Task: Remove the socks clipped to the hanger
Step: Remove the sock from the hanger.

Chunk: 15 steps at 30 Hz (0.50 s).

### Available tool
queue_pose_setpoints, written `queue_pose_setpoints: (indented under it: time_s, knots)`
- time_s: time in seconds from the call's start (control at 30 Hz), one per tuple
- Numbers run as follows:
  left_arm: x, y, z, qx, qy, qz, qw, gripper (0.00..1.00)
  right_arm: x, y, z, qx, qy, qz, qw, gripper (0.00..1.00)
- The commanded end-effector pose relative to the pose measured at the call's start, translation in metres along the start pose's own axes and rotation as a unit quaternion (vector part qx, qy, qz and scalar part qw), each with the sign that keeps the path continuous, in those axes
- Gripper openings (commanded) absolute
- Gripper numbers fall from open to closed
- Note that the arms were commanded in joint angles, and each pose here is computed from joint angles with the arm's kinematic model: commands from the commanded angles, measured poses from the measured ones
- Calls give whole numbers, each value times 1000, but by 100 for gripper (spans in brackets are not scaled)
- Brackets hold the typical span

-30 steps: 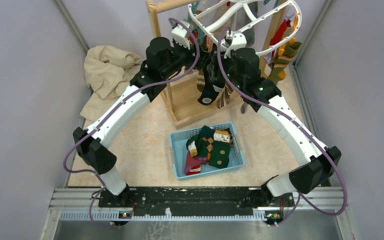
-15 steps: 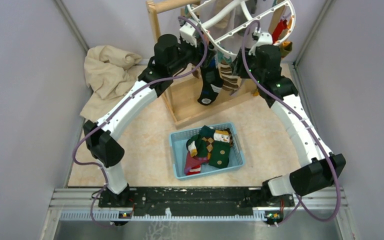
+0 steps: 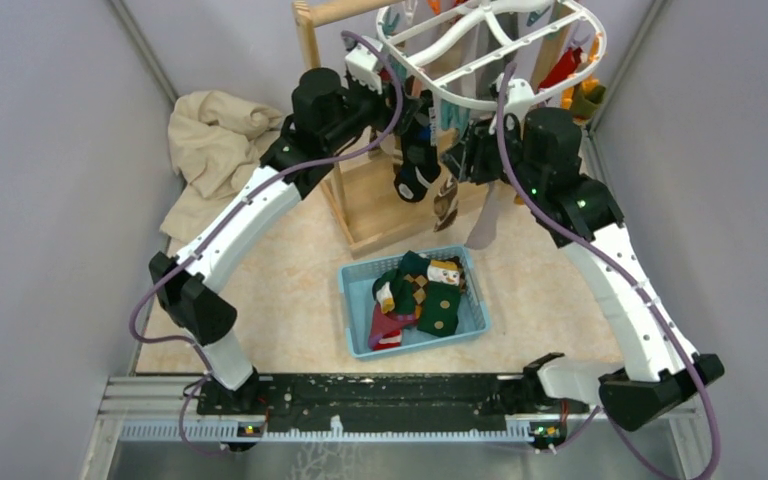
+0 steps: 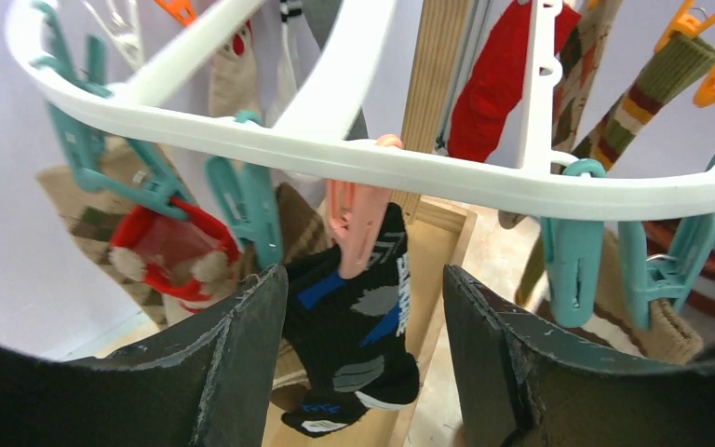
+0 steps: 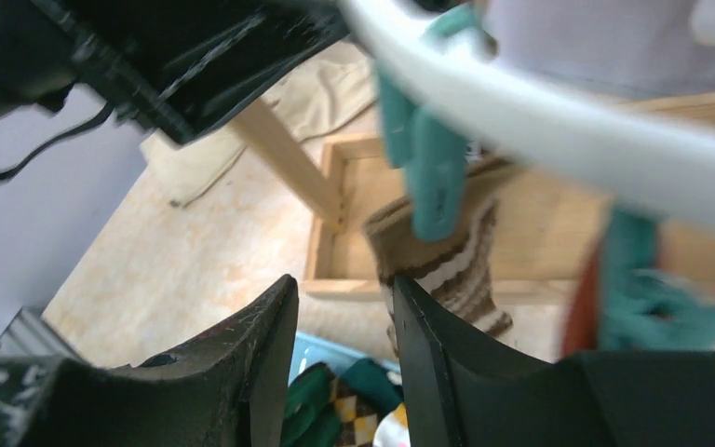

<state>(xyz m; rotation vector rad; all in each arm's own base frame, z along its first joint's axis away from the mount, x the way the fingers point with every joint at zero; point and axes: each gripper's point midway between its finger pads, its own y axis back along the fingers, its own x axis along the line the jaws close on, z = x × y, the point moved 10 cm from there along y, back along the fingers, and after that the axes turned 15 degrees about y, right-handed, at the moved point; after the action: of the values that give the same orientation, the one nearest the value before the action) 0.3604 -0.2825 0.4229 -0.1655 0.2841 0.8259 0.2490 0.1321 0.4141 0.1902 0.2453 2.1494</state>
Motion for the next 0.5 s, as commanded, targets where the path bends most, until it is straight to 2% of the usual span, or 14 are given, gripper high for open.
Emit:
queue_pose_setpoints:
  time_s: [0.0,0.3,0.47]
  knots:
    - [-5,29,29,-34,-2,9,999,69,30,27,8,-16,28,48,998,43]
    - [-2,49,40,-37,11,33,999,69,83,-10,-17,-35,40,73,996,40]
    - [0,57,39,-38,14,37,998,69,83,-50,-25,-71,21,6,997,37]
